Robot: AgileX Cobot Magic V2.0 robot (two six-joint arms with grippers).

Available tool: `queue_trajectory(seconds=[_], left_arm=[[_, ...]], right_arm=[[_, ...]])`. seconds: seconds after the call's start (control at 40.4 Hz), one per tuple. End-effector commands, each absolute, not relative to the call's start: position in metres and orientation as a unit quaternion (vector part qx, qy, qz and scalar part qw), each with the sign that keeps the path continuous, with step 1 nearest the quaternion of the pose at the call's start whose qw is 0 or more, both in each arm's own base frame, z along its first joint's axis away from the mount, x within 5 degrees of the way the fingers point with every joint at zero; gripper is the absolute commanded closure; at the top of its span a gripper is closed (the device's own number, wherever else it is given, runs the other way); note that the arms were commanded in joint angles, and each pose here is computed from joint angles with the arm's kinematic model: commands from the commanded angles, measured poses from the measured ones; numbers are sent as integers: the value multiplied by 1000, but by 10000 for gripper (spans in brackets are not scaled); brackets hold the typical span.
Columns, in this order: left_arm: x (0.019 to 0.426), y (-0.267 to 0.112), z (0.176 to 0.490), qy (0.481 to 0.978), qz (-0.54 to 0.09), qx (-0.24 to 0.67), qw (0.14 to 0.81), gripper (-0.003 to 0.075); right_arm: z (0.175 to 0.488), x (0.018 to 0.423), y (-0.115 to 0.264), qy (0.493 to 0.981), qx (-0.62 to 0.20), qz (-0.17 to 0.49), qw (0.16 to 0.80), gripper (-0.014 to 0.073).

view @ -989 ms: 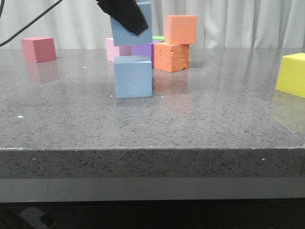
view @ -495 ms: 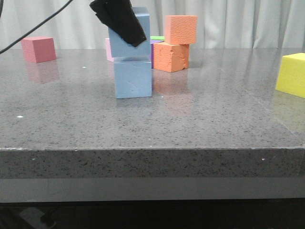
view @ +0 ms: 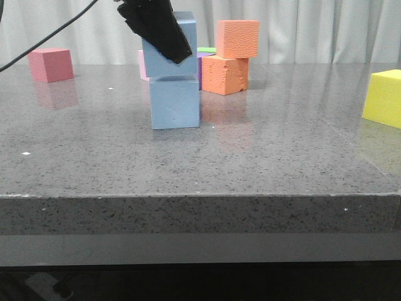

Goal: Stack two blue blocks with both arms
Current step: 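Lower the held cube onto the other light-blue cube and open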

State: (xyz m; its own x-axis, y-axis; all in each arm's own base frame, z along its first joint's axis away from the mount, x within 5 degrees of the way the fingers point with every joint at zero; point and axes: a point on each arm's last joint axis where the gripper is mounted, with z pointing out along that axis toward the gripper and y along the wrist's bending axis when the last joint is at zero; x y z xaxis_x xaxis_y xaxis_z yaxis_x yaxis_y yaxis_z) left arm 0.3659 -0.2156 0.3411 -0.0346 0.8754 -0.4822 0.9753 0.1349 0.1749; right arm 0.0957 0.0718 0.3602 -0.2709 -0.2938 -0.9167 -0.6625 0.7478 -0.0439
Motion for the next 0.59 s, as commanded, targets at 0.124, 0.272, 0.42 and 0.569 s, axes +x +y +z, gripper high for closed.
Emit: queue_trajectory(seconds=[0.124, 0.272, 0.42, 0.569], left_arm=[[355, -216, 371, 698, -103, 644, 295, 123], [356, -216, 371, 698, -101, 642, 302, 120], [356, -214, 377, 699, -88, 637, 314, 121], [353, -209, 393, 719, -80, 596, 349, 121]], right_arm=[[375, 97, 71, 755, -289, 183, 560, 208], [375, 97, 71, 755, -289, 183, 560, 208], [375, 97, 71, 755, -289, 183, 560, 208], [375, 97, 71, 755, -289, 183, 560, 208]])
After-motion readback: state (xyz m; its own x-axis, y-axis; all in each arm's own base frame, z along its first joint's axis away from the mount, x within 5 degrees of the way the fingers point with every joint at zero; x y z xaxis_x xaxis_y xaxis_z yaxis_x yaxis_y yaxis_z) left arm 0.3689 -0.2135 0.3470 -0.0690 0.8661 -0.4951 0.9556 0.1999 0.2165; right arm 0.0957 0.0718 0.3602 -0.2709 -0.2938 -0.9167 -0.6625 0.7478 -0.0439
